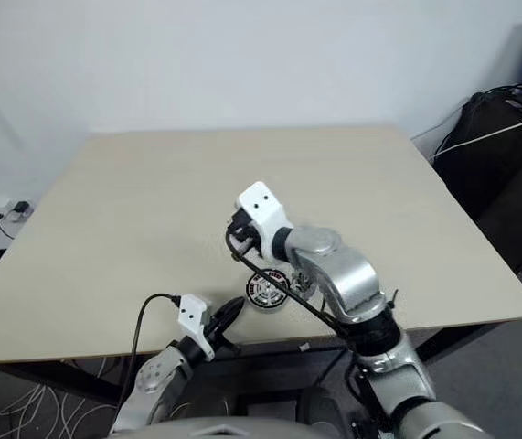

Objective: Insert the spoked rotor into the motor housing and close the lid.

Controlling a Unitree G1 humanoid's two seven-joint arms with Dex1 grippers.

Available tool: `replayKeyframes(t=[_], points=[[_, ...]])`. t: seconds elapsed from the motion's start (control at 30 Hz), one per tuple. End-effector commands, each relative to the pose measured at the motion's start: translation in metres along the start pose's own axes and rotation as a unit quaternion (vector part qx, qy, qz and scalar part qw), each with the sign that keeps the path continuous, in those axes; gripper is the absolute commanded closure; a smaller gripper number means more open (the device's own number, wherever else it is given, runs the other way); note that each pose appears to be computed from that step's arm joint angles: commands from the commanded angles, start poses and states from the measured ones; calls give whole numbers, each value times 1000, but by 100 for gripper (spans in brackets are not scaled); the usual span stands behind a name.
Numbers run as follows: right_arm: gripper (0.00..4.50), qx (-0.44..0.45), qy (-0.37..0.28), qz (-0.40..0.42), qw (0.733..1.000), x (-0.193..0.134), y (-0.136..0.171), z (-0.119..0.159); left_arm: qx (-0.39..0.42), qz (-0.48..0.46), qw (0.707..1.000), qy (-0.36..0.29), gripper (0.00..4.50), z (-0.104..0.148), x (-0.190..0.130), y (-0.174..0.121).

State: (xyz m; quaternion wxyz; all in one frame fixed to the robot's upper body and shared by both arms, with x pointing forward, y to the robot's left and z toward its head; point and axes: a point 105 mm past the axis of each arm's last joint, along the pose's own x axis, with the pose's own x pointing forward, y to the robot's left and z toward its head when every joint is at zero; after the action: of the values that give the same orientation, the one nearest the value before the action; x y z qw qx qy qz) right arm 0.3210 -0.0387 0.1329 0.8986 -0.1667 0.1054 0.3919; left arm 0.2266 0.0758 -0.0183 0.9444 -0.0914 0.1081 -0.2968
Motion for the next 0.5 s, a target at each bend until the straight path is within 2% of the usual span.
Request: replayKeyframes(t=[0.03,0.33,0.5], points=[[447,-60,-12,-49,997,-14,-20,-2,8,-10,999,-30,450,18,4,-3],[447,-95,65,-195,974,-57,-72,-47,7,-9,1000,-28,450,19,3,-4],[447,-81,125,-222,964,-78,-74,-85,6,-8,1000,-27,450,20,2,-4]])
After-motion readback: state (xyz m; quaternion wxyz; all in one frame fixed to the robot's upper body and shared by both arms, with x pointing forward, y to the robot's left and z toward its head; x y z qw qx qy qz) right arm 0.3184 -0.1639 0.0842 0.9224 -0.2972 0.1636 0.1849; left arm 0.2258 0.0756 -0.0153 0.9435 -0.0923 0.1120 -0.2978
